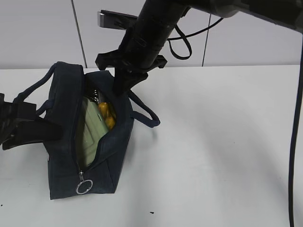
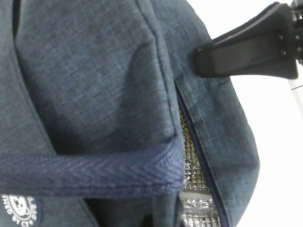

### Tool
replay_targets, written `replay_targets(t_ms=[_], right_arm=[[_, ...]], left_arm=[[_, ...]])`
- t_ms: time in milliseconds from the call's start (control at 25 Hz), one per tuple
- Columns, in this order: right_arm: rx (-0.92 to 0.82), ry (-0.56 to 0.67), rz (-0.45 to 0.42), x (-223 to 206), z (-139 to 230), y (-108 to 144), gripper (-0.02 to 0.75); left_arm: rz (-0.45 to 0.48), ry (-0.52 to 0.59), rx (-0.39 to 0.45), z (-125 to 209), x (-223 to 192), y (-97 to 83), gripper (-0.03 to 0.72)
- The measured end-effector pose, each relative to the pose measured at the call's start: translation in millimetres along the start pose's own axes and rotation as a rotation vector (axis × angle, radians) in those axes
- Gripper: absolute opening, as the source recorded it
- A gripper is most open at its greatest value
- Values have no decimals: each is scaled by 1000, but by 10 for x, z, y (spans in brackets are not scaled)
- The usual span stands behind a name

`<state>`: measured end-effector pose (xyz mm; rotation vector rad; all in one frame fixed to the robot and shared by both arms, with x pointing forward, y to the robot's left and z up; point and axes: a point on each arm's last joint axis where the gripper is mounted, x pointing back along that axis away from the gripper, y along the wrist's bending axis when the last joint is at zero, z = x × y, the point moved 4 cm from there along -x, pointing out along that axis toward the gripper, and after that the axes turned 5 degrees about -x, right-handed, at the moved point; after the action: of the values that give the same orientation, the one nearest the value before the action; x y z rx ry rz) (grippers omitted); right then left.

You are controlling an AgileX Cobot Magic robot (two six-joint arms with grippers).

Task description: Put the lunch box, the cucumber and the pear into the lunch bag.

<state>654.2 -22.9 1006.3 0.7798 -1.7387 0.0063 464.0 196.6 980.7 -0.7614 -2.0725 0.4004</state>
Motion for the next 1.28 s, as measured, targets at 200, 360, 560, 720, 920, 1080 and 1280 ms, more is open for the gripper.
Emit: replay_targets(t_ms=[200,360,560,720,920,1080,1280], right_arm=[[0,0,0,0,0,0,6],[-8,-4,3,17,-7,-45,6],[-25,-37,15,195,-38,-142,6],[-57,-68,36,419,-54,-326,6],[-77,-101,93,681,-32,-517,6],[-70,-89,164,787,59,-604,6],[-87,-9,237,702,248,-823,6]], left_arm=[[3,-4,5,-5,0,-4,-18],[14,-19,28,-25,0,-19,-18],[34,-46,67,-61,1,-43,-18],[51,-69,32,-175,10,-134,-18],[104,-71,-24,-382,-114,-352,-18],[142,-13,-59,-447,-405,-519,-18],[152,49,-65,-414,-684,-578,-18]])
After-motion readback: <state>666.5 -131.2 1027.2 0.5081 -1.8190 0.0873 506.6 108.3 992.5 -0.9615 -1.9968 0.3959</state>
